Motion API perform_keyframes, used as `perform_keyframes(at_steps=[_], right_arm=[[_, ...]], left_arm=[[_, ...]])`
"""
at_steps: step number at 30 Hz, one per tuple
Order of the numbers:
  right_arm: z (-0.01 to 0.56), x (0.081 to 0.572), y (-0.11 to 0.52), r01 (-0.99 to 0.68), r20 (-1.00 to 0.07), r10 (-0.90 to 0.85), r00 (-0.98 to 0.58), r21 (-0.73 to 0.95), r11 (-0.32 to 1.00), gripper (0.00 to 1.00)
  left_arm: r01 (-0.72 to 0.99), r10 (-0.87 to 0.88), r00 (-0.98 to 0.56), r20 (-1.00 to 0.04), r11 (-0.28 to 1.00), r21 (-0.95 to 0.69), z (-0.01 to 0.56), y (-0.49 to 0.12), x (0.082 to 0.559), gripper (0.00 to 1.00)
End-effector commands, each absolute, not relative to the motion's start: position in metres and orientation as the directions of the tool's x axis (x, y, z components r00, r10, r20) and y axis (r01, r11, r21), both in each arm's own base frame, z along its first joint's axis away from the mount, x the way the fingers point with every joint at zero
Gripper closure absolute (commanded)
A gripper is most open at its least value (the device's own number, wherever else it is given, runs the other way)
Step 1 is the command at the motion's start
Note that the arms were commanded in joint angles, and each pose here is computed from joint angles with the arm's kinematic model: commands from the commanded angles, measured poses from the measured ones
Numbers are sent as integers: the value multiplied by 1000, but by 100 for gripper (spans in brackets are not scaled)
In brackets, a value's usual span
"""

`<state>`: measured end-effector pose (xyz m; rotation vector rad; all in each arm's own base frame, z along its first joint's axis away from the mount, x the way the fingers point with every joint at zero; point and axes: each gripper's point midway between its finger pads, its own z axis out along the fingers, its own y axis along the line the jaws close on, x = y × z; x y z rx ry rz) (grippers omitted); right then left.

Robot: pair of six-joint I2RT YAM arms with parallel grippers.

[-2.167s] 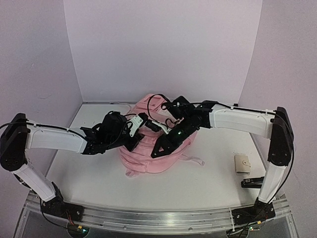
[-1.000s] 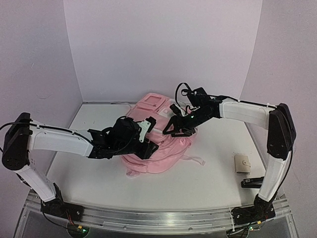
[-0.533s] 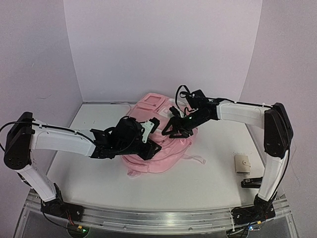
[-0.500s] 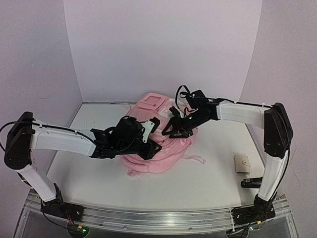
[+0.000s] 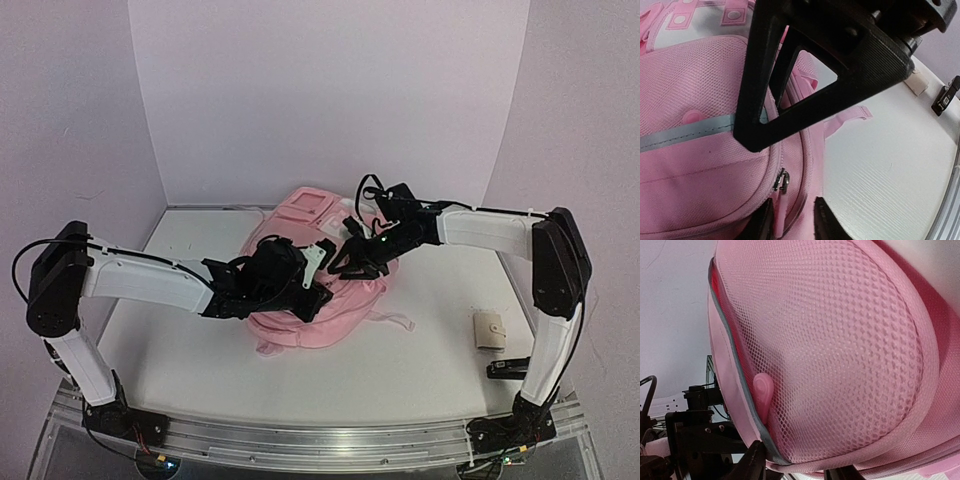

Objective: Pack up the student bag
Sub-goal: Unzip the student bag at the center of the board.

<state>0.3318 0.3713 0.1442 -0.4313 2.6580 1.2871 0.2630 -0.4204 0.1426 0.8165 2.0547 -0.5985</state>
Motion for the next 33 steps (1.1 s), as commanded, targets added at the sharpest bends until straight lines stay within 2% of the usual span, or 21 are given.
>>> perform_keyframes(at_steps=[1, 5, 10, 20, 33], right_arm=[[139, 335, 379, -340, -281, -192, -940, 746, 573, 68], [140, 341, 376, -341, -296, -175, -939, 731, 592, 82], [144, 353, 364, -331, -310, -144, -940, 723, 607, 100], [146, 357, 341, -379, -362, -169, -917, 658, 650, 100], [136, 342, 315, -506, -394, -335, -856, 508, 697, 100]], left_arm=[[701, 240, -405, -882, 701, -132, 181, -427, 279, 82], [692, 226, -422, -878, 706, -151, 187, -417, 272, 92], [669, 222, -451, -864, 725, -163, 189, -397, 264, 98], [536, 223, -474, -852, 840, -79, 184, -335, 264, 100], [311, 123, -470, -874, 950, -34, 197, -251, 319, 100]])
